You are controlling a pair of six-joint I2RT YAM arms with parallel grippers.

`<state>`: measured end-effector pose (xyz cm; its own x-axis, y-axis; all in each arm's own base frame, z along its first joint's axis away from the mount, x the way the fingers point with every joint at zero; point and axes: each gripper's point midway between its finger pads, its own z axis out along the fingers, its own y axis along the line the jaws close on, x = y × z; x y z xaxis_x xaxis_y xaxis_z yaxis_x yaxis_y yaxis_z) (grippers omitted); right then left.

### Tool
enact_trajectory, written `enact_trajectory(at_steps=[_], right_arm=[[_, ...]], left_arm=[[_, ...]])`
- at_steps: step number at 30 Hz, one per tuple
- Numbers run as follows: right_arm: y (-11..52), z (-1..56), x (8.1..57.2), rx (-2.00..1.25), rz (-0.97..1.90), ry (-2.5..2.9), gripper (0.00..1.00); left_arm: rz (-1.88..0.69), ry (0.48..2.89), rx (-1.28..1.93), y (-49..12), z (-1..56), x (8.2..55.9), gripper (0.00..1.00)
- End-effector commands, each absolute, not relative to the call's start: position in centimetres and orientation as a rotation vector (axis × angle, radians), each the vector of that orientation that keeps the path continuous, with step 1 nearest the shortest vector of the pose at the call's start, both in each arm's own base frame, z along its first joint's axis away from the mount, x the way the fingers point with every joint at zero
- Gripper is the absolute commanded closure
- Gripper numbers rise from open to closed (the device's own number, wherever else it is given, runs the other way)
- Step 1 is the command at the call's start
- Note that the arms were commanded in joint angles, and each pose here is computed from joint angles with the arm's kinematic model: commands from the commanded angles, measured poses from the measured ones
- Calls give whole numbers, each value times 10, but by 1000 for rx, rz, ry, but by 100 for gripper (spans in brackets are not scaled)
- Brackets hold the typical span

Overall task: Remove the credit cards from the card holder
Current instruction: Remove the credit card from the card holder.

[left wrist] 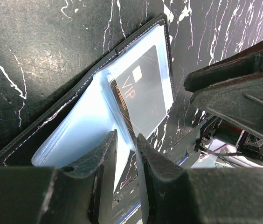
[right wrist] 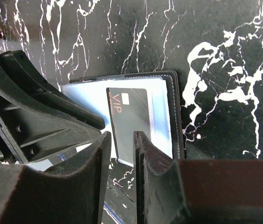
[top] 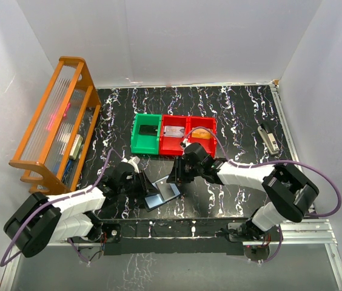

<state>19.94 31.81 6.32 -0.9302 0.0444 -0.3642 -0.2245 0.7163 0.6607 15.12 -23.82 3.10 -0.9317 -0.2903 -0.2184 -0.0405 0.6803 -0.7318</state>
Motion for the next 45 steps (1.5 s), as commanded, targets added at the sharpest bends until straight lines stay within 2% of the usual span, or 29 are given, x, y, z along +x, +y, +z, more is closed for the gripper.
enact_trajectory(at_steps=[1,11,21,25,32,39,45], right_arm=[[323,67,198,-169,1078,2560,76],[321,28,174,-175,1138,2672,79],[321,29,168,-140,1184,2660,84],[321,26,161,-135,1199,2671,85],[320,23,156,-96,1198,2672,86],[297,22,177,31,978,2640,84],[294,32,185,52,976,2598,82]], left_arm=[[-1138,2580,-261,-241,32,149,78],[-1144,2587,-264,-244,30,150,74],[-1183,2571,-329,-245,24,150,74],[-1198,2570,-330,-248,25,151,78],[-1220,2551,-253,-259,36,160,100],[-1071,2625,-88,-245,32,153,100],[-1042,2642,-44,-234,30,145,100]])
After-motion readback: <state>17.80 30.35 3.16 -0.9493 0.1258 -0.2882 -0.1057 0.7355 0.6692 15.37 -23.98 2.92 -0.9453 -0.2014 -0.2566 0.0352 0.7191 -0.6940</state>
